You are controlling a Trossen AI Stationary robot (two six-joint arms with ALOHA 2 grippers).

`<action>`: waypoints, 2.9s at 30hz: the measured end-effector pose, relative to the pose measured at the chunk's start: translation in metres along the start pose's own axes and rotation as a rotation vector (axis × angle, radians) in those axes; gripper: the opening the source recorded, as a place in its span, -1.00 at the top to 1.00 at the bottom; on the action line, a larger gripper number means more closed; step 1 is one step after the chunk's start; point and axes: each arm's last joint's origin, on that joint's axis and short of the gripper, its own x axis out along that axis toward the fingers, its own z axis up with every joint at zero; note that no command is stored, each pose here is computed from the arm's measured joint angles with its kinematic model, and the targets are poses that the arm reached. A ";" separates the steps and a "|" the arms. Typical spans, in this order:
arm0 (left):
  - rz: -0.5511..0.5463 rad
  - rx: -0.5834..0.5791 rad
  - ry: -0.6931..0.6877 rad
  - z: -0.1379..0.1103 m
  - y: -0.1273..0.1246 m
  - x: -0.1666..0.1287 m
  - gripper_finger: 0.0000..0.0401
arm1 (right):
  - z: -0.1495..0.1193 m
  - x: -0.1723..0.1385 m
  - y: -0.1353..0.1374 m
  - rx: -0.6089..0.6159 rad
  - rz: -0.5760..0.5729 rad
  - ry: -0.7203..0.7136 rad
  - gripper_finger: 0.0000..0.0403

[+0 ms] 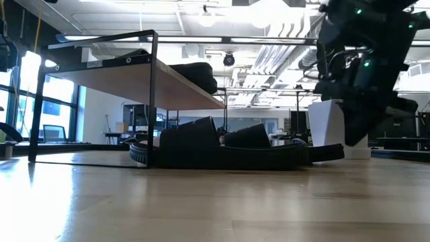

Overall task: Pick and place slides into the shelf
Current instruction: Put the black slides under the shelf

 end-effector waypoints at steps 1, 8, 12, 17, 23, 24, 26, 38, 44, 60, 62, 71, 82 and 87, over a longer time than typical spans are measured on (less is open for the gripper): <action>0.000 -0.003 0.000 0.000 0.000 0.000 0.96 | 0.000 -0.002 -0.001 -0.016 -0.002 -0.016 1.00; 0.000 -0.008 0.001 0.000 0.000 0.000 0.96 | -0.022 0.001 -0.026 -0.072 0.199 -0.086 1.00; -0.015 -0.028 0.007 0.000 -0.001 0.000 0.96 | -0.038 0.011 -0.049 -0.095 0.358 -0.201 1.00; -0.019 -0.028 0.010 0.000 -0.001 0.000 0.96 | -0.044 0.014 -0.062 -0.114 0.358 -0.294 1.00; -0.015 -0.026 0.008 0.000 -0.001 0.000 0.96 | -0.047 0.022 -0.063 -0.126 0.324 -0.295 1.00; -0.015 -0.026 0.008 0.000 -0.001 0.000 0.96 | -0.047 0.023 -0.062 -0.128 0.326 -0.297 1.00; -0.015 -0.026 0.008 0.000 -0.001 0.000 0.96 | -0.046 0.025 -0.059 -0.129 0.333 -0.294 1.00; -0.014 -0.029 0.008 0.000 -0.001 0.000 0.96 | -0.040 0.039 -0.048 -0.110 0.328 -0.275 1.00; -0.013 -0.029 0.007 0.000 -0.001 0.000 0.96 | -0.034 0.041 -0.043 -0.117 0.346 -0.292 1.00; -0.012 -0.029 0.007 0.000 -0.001 0.000 0.96 | 0.002 0.046 -0.010 -0.209 0.324 -0.238 1.00; -0.012 -0.029 0.007 0.000 -0.001 0.000 0.96 | 0.006 0.049 -0.005 -0.223 0.311 -0.229 1.00; -0.012 -0.028 0.008 0.000 0.000 0.000 0.96 | 0.024 0.058 0.026 -0.295 0.324 -0.217 1.00; -0.009 -0.022 0.015 -0.001 0.000 0.000 0.96 | 0.051 0.067 0.068 -0.361 0.364 -0.223 1.00; -0.008 -0.022 0.016 -0.001 0.000 0.000 0.96 | 0.059 0.071 0.086 -0.389 0.388 -0.224 1.00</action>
